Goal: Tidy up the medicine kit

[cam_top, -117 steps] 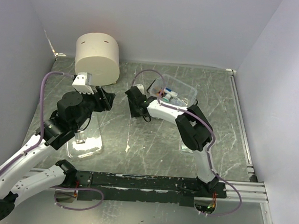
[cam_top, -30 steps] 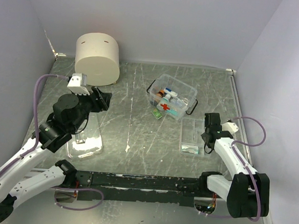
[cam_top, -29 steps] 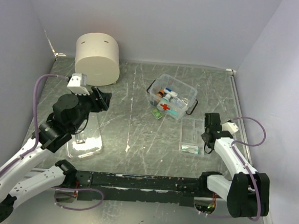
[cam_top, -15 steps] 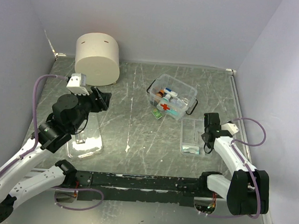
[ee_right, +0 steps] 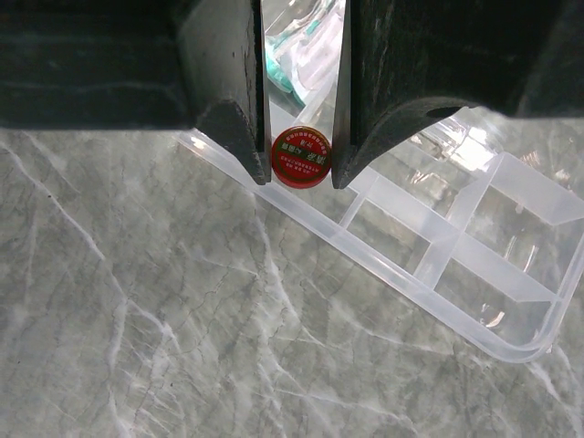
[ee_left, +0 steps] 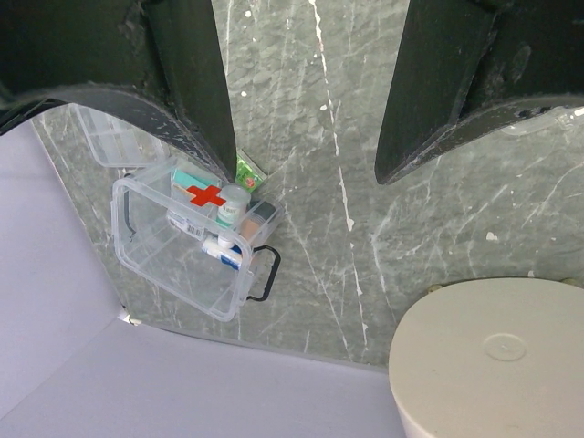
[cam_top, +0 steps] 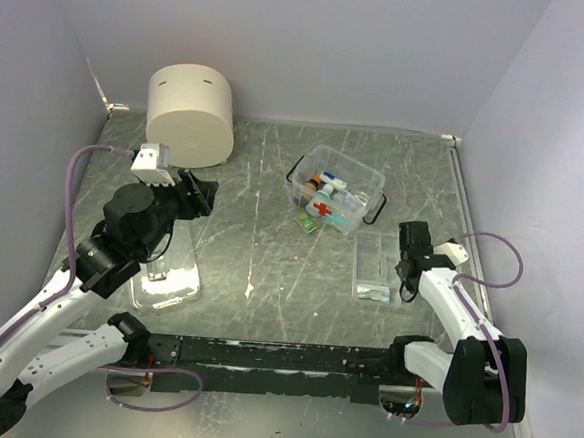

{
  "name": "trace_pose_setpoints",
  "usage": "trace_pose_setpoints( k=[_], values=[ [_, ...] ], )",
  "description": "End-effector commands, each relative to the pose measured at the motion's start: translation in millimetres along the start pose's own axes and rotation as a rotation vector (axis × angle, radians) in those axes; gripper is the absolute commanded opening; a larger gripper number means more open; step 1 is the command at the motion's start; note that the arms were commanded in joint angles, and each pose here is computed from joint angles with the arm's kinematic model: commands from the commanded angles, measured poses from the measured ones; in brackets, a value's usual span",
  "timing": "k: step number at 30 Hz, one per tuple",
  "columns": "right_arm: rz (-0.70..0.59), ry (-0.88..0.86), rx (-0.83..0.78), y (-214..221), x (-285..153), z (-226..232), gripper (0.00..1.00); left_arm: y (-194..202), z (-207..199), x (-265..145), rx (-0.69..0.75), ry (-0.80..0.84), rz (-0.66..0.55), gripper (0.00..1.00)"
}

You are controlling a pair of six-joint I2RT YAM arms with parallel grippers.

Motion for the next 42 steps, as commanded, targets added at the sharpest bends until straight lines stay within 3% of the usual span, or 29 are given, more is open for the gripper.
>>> trace_pose_setpoints(
  k=[1,22,27,33,42],
  values=[
    [-0.038,0.021,0.032,-9.7,-0.1,1.0,0.25,-0.8,2.0,0.4,-0.006,-0.013,-0.012,0.73],
    [-0.068,0.035,0.017,-14.7,4.7,3.9,0.29,-0.2,2.1,0.6,-0.004,-0.015,-0.008,0.73],
    [-0.066,0.037,0.013,-15.0,3.0,2.8,0.39,0.1,1.9,0.7,-0.006,-0.013,-0.008,0.73],
    [-0.068,0.016,0.007,-17.9,0.1,5.5,0.43,-0.7,2.3,0.5,-0.006,-0.015,-0.01,0.73],
    [-0.043,-0.143,-0.167,-27.3,-11.9,26.4,0.46,-0.8,1.7,-0.1,-0.01,-0.01,-0.013,0.73]
  ],
)
Point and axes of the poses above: each gripper's point midway between its finger pads, its own x axis out along the fingers, its own z axis along the line the jaws close on, y = z × x, the point moved 6 cm from there along -x, back along the fingers, and after that the axes turned 6 degrees about -x, right-handed, at the moved point
